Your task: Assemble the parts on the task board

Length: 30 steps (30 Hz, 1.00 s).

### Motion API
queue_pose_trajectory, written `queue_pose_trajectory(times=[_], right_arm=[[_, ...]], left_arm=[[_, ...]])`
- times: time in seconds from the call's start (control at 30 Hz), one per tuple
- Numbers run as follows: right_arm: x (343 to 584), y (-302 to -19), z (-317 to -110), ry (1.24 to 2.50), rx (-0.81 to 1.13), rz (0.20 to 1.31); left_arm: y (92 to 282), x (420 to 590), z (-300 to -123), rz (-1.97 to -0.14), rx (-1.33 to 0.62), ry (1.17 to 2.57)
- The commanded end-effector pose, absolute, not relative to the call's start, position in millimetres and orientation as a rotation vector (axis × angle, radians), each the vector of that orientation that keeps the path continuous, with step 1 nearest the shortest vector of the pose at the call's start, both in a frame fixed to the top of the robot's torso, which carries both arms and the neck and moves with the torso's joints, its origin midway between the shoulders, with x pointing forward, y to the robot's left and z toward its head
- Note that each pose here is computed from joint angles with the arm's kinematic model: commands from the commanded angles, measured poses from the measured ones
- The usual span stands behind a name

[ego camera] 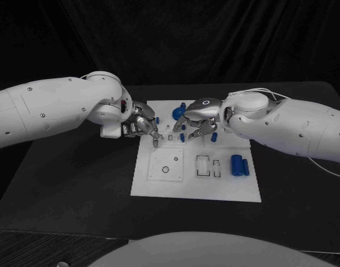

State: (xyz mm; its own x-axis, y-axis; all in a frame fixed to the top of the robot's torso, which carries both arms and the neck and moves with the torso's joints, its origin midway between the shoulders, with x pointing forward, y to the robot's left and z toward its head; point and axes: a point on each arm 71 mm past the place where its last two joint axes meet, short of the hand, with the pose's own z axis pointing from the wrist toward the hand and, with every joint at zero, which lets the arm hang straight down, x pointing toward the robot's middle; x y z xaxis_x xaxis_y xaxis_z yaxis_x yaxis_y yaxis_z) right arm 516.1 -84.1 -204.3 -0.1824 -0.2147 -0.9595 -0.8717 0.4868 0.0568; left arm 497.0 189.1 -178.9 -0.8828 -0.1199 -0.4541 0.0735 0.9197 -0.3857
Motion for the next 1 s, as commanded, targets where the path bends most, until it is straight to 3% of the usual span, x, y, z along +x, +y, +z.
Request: queue_pose_trajectory(times=[0.03,0.3,0.77,1.0], right_arm=[[515.9,-86.4,-195.3,1.639,-0.873,0.729],[502.4,-92.2,-177.2,1.552,-0.822,0.735],[491.6,-86.9,-171.7,1.621,-0.604,0.526],[489.2,-74.3,-172.3,1.566,-0.623,0.411]], left_arm=[[188.1,496.0,-179.1,-0.571,-0.038,2.593],[189.8,496.2,-178.9,-0.572,-0.047,2.587],[188.1,496.3,-178.8,-0.578,-0.043,2.586],[186.5,496.4,-178.9,-0.582,-0.039,2.586]])
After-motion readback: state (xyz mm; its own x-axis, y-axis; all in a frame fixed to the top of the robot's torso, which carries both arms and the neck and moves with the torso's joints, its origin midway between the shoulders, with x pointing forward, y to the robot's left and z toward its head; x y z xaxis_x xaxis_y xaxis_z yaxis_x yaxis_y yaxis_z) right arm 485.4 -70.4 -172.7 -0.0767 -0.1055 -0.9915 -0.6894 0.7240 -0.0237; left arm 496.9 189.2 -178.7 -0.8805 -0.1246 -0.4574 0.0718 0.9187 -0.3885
